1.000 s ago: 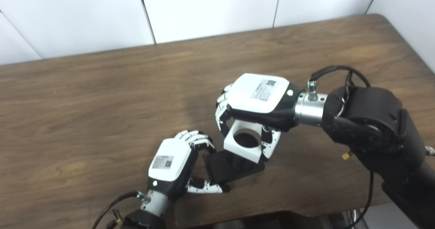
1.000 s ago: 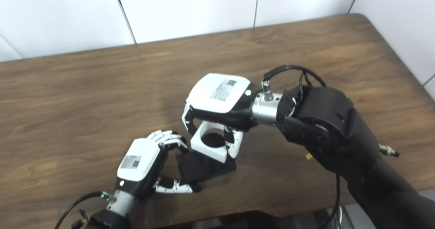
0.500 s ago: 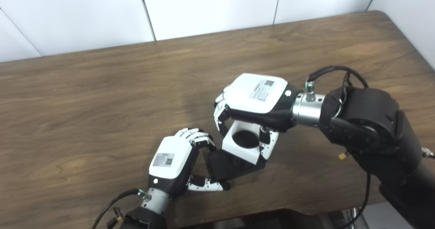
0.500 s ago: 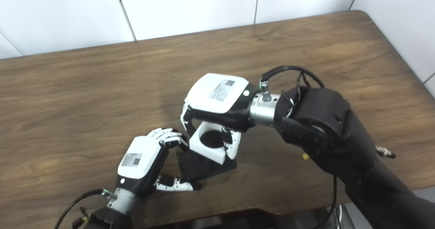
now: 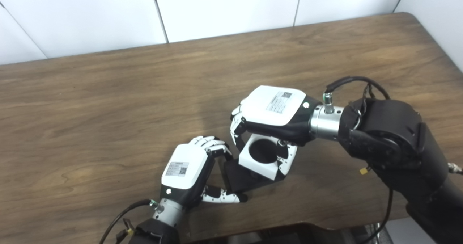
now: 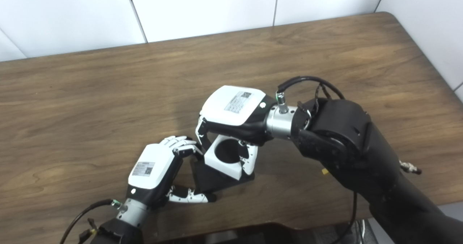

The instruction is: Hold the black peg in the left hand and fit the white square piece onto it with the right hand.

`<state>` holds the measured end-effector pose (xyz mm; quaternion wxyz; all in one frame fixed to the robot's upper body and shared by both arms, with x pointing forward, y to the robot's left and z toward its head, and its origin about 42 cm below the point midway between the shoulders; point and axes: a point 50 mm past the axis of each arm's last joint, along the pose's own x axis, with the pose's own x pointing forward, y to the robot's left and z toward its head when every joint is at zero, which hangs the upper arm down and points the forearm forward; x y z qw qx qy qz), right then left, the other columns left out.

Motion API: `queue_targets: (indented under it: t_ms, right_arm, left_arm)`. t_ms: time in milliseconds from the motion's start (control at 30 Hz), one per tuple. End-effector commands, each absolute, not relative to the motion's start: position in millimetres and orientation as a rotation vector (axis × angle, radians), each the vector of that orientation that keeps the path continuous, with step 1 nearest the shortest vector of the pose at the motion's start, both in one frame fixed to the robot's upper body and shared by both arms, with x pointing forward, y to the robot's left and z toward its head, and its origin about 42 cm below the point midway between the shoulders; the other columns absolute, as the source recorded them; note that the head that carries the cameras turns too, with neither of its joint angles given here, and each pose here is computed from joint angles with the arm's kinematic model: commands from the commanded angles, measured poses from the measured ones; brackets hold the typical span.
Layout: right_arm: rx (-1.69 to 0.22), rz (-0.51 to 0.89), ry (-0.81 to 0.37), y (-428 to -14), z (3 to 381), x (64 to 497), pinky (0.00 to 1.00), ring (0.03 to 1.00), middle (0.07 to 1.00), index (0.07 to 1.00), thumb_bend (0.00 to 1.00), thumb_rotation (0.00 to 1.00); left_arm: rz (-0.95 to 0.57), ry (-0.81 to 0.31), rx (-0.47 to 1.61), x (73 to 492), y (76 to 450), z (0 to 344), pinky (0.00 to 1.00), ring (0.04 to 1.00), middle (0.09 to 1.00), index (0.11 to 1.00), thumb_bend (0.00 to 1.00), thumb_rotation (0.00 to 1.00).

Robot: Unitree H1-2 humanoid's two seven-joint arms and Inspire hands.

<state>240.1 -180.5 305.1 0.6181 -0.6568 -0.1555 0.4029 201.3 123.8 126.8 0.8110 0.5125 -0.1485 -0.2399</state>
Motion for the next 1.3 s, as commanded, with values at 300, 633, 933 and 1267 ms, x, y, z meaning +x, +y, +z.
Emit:
queue_targets:
  t_ms: [300, 633, 933, 1267]
  right_arm:
    - [-1.562, 0.898, -0.396, -181.6, 307.5, 236.0, 0.86, 0.842, 0.753, 0.49, 0.52, 0.14]
    - [-1.589, 0.884, -0.364, -182.7, 306.3, 237.6, 0.88, 0.867, 0.782, 0.623, 0.91, 0.28]
    - [-1.59, 0.869, -0.367, -183.6, 308.4, 238.1, 0.88, 0.864, 0.786, 0.635, 0.85, 0.33]
    - [-1.582, 0.854, -0.37, -184.0, 313.9, 240.4, 0.87, 0.868, 0.793, 0.667, 0.88, 0.34]
  left_arm:
    - [-0.543, -0.315, 1.1, 199.0, 118.7, 128.4, 0.85, 0.819, 0.739, 0.484, 0.52, 0.05]
    - [-0.541, -0.316, 1.103, 199.2, 118.3, 129.1, 0.85, 0.816, 0.737, 0.484, 0.52, 0.05]
    - [-0.544, -0.314, 1.104, 199.4, 118.4, 129.6, 0.85, 0.819, 0.739, 0.484, 0.52, 0.05]
    - [-0.541, -0.314, 1.104, 199.6, 118.1, 128.0, 0.85, 0.818, 0.736, 0.484, 0.52, 0.05]
